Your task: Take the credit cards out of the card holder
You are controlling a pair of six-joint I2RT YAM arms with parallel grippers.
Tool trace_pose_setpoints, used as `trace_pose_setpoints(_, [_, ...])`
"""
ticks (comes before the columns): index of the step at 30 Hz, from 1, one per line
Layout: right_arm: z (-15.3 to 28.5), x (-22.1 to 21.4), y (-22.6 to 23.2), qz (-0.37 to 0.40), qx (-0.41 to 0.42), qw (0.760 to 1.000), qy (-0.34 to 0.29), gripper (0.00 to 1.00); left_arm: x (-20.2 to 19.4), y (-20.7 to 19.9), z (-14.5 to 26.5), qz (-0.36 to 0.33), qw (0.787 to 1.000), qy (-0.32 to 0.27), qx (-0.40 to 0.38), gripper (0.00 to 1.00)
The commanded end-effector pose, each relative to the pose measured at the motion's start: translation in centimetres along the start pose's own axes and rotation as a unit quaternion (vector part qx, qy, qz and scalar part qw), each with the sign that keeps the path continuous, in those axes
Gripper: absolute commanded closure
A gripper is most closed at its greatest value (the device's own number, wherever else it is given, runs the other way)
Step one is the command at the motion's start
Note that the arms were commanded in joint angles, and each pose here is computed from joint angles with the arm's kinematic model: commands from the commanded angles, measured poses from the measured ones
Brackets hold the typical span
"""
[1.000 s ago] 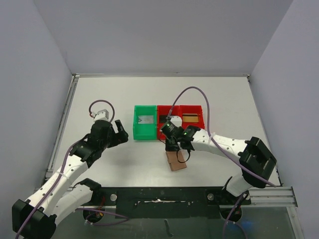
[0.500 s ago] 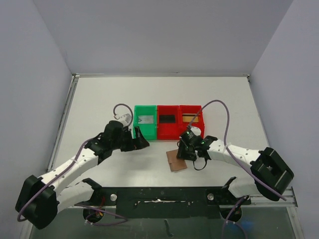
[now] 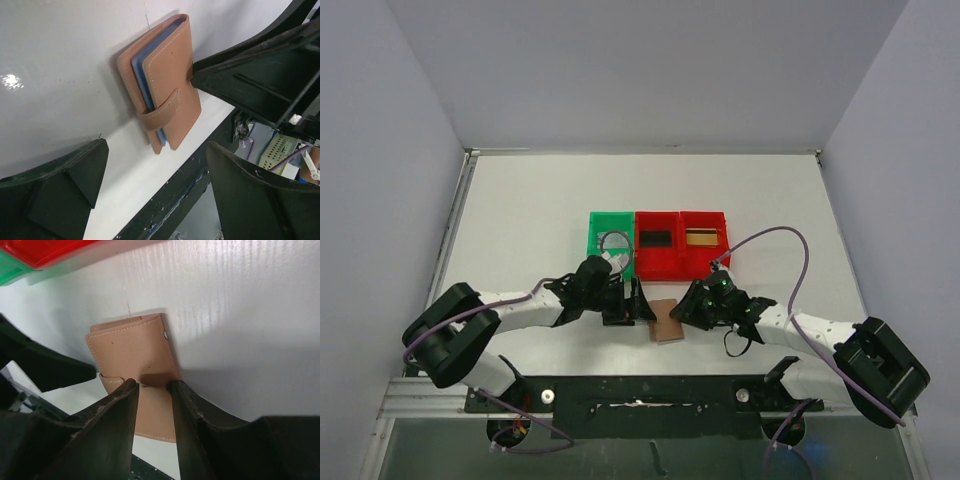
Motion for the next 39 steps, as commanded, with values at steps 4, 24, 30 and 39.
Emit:
trace_pose_setpoints(4, [-0.5, -1.9, -0.3, -0.03, 0.027, 0.999, 0.034, 0.65, 0.4, -2.9, -2.4, -0.002, 0.997, 0.011, -0.075, 0.31])
trace_pose_setpoints(24, [-1.5, -1.2, 3.5, -0.01, 0.138, 0.989, 0.055, 0.6, 2.1, -6.6, 0.5, -0.067, 0.995, -0.035, -0.063, 0.75])
trace_pose_setpoints(30, [-2.1, -0.6, 5.4, -0.01, 0.184, 0.981, 0.056, 0.6, 1.7, -7.0, 1.0, -0.1, 0.995, -0.014, -0.021, 0.69])
trace_pose_setpoints(39, [-0.9, -0.2, 0.2, -0.031, -0.016, 0.999, 0.026, 0.53, 0.6, -6.1, -0.4, -0.115, 0.993, 0.002, 0.03, 0.54])
Point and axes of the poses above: each gripper's point midway between its finger pads, its own z axis back along the fingers, its own y axis along the line the jaws close on, x = y × z, the point moved 4 cm from there along z, back along the fingers, and after that the axes turned 10 degrees about z, right-handed, at the moved point
